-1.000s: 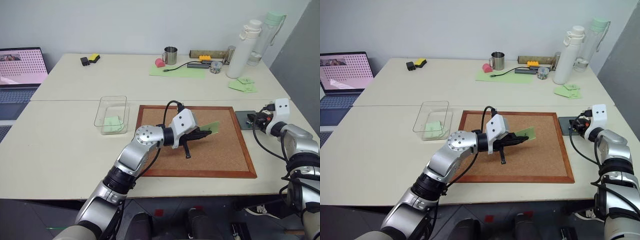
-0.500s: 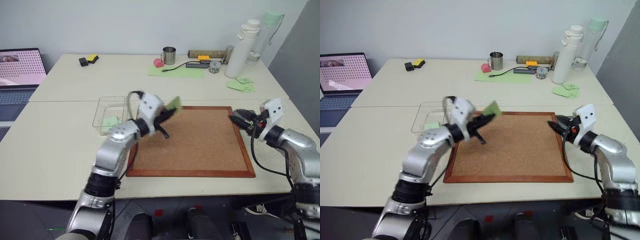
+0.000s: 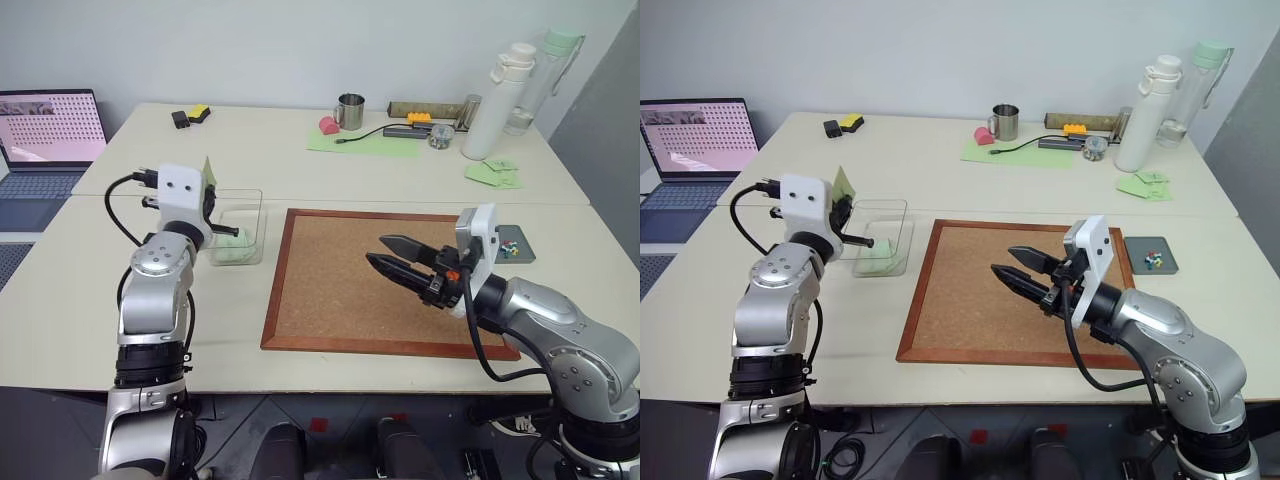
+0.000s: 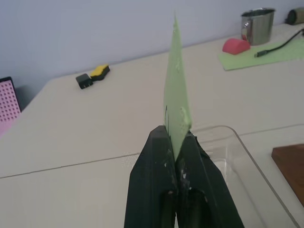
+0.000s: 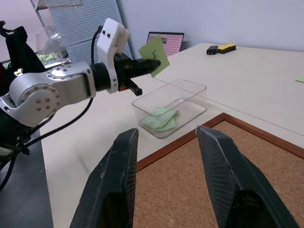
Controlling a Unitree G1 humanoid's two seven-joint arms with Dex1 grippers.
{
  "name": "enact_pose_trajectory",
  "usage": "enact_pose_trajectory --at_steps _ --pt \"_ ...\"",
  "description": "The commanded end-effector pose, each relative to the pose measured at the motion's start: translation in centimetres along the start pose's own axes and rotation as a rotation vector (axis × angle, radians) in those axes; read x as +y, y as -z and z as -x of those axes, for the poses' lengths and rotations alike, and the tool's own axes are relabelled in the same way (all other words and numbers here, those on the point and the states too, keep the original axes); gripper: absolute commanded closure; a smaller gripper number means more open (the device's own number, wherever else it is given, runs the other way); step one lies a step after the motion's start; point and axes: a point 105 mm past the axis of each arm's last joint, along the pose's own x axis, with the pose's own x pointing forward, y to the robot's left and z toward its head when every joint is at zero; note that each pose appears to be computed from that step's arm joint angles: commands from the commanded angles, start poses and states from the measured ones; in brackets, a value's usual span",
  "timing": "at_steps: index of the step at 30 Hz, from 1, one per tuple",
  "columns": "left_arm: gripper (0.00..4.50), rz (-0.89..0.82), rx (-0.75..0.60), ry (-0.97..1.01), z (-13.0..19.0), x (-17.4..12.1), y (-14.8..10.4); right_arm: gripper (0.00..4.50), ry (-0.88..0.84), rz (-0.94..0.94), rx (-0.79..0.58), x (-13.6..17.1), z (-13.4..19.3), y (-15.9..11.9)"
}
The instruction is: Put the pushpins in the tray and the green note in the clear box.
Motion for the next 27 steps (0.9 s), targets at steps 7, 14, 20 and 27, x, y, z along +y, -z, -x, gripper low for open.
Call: enact_pose_trajectory --at_steps 7,14,20,27 --pt "3.78 -0.016 -0.004 -0.035 0.0 0.6 -0.1 2.40 0.008 0.038 -0.027 0.4 0.3 -1.0" --pt "2.41 -0.041 -0.017 0.024 0.0 -0.3 -0.5 2.40 0.019 0.039 -0.026 0.2 0.5 -1.1" --pt "2.07 -0.042 -0.090 0.130 0.2 -1.6 -2.2 2.40 0.048 0.041 -0.019 -0.5 0.8 -1.1" --pt "2.07 -0.060 -0.105 0.733 3.6 -8.1 -4.3 2.40 0.100 0.076 0.078 -2.5 3.4 -0.6"
